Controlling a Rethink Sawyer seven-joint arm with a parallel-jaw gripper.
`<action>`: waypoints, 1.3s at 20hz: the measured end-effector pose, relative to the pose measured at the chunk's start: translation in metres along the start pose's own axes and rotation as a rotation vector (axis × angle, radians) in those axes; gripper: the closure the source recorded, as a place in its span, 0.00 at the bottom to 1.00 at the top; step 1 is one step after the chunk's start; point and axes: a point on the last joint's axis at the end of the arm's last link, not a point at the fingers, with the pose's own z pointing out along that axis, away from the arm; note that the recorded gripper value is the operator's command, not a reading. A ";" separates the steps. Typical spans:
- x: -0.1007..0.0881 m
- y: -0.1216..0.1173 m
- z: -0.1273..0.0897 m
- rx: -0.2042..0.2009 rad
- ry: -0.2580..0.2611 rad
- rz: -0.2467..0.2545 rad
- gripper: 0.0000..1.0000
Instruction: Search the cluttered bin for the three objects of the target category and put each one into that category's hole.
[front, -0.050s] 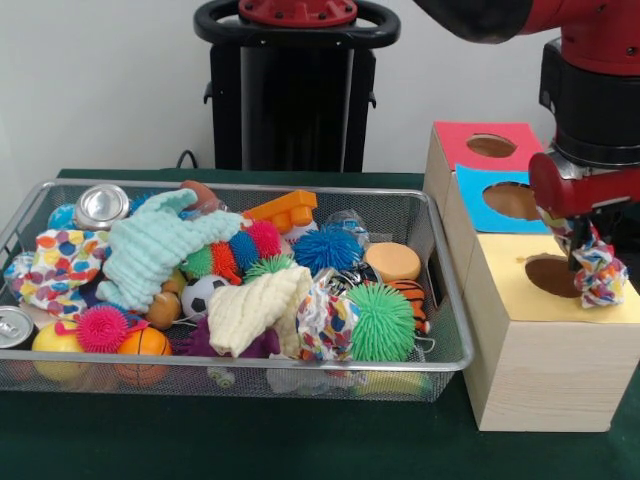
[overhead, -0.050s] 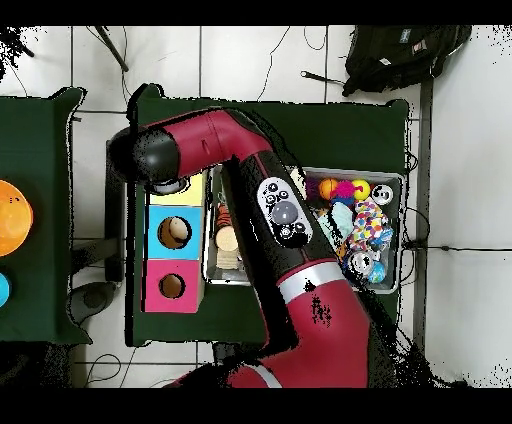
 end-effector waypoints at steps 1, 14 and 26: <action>0.000 -0.003 0.000 0.000 -0.001 0.004 1.00; 0.002 -0.032 -0.003 0.004 0.000 0.039 1.00; 0.019 -0.024 -0.006 0.014 0.026 0.010 1.00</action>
